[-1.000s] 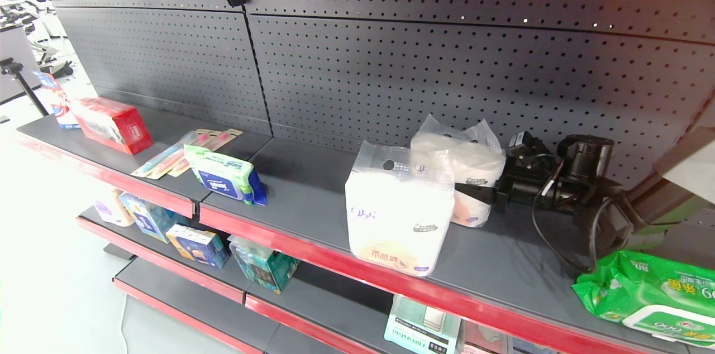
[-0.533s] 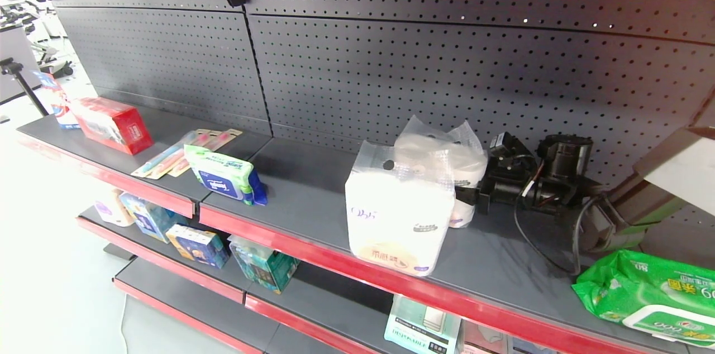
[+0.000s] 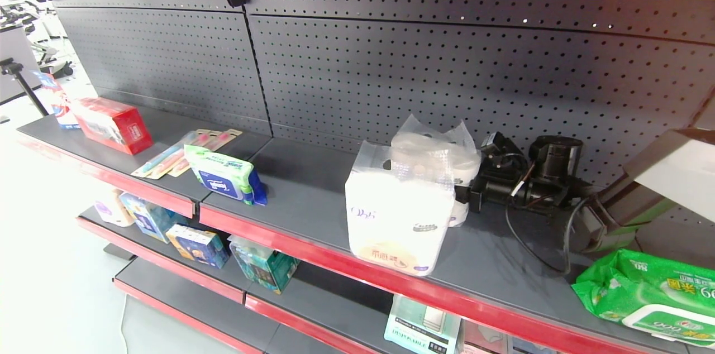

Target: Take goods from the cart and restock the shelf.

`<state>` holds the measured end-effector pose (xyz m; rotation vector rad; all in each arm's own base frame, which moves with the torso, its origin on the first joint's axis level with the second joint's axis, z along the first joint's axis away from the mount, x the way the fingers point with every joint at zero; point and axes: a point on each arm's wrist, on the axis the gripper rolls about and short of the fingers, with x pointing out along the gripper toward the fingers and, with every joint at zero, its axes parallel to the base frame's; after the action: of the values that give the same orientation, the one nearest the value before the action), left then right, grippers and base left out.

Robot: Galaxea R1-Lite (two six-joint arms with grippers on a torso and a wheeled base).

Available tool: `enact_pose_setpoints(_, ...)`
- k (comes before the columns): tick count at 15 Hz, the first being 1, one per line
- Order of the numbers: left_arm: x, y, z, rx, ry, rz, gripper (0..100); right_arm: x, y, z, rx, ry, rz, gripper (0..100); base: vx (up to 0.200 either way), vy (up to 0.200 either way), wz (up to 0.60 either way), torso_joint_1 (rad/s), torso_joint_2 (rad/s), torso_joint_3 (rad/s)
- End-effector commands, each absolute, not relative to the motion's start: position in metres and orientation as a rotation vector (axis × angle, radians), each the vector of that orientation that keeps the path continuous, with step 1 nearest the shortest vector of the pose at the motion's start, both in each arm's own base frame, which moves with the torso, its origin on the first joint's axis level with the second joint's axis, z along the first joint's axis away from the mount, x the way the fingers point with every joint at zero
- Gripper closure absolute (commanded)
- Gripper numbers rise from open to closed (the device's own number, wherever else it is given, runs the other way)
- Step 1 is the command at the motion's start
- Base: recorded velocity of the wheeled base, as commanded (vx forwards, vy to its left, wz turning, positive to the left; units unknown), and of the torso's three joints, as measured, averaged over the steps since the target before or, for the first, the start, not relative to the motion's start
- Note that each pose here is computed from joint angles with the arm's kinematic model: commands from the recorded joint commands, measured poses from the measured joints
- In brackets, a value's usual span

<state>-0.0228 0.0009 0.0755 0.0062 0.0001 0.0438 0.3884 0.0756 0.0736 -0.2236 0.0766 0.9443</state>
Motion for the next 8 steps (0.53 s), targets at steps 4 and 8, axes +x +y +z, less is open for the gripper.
enact_pose_setpoints(4, -0.0228, 0.0009, 0.0755, 0.006, 0.0, 0.044, 0, 0.3905, 0.0783, 0.0692, -0.228, 0.097, 0.894, 100, 0.0, 0.0, 0.0, 0.0, 0.0, 0.0)
enact_pose_setpoints(8, -0.0228, 0.0009, 0.0755, 0.006, 0.0, 0.044, 0, 0.3894, 0.0847, 0.067, -0.23, 0.104, 0.898, 100, 0.0, 0.0, 0.0, 0.0, 0.0, 0.0)
